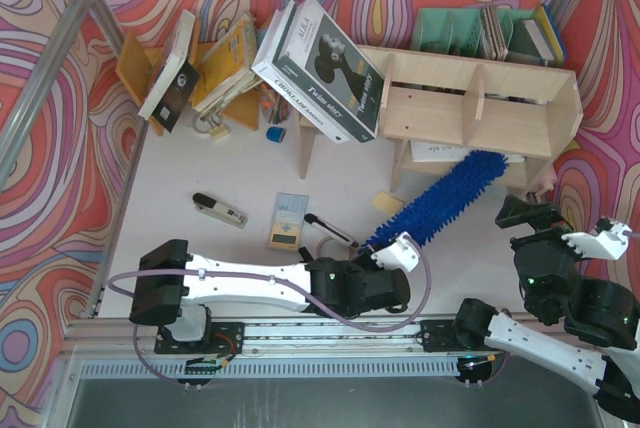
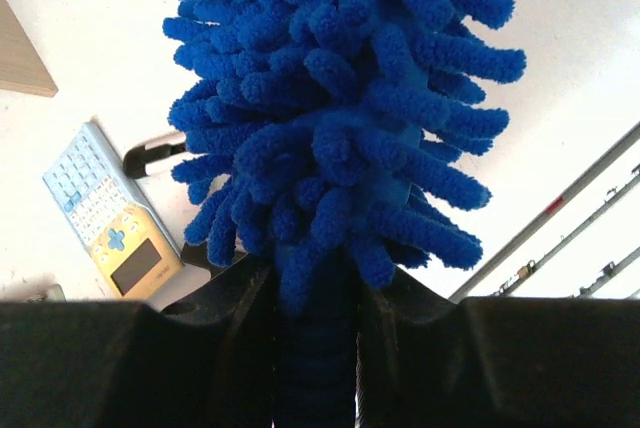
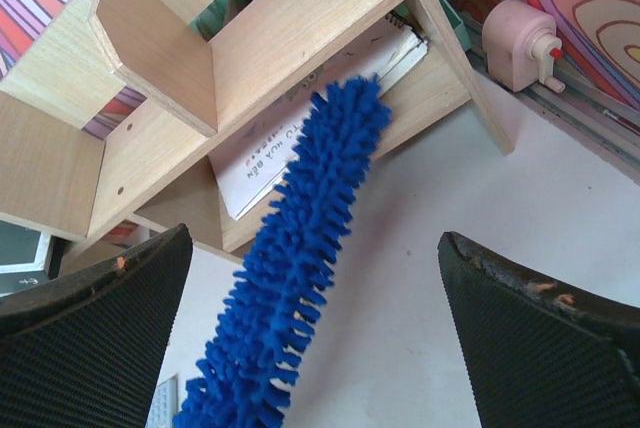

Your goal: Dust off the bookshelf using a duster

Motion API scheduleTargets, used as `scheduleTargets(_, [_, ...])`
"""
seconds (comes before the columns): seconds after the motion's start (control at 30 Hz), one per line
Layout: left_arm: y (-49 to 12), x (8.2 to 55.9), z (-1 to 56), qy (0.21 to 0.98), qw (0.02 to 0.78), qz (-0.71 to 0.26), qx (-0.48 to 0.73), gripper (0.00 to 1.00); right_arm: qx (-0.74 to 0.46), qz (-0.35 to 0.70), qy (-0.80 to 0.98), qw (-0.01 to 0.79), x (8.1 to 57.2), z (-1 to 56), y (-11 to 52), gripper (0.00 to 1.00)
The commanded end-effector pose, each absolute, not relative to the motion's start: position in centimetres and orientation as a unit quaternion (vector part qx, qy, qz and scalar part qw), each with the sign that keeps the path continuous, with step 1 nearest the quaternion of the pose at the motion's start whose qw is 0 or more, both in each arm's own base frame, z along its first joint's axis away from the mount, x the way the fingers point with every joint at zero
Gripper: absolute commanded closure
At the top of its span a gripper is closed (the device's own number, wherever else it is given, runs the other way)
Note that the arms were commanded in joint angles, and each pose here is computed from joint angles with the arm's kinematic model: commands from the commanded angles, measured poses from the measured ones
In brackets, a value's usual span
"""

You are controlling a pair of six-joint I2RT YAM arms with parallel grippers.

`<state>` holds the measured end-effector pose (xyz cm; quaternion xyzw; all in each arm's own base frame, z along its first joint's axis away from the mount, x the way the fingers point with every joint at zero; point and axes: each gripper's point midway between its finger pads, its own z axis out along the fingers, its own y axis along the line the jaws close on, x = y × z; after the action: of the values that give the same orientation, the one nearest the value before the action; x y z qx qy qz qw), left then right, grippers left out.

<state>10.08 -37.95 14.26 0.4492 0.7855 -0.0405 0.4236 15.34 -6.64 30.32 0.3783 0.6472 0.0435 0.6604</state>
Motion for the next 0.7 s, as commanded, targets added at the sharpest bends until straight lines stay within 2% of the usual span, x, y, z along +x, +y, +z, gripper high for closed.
scheduleTargets(0.0, [-39.3,12.3,16.6,0.791,0.461,-0.044,0.400,1.00,0.381,0.044,0.655,0.651,15.4,29.1,-6.3,0.01])
scheduleTargets(0.23, [-39.2,15.2,19.0,0.795,0.513,-0.054,0.319,1.00,0.393,0.045,0.670,0.628,15.1,26.7,-6.1,0.01])
scheduleTargets(0.67, [-35.6,17.1,19.5,0.818,0.538,-0.036,0.201,1.00,0.411,0.053,0.663,0.623,14.7,25.8,-6.6,0.01])
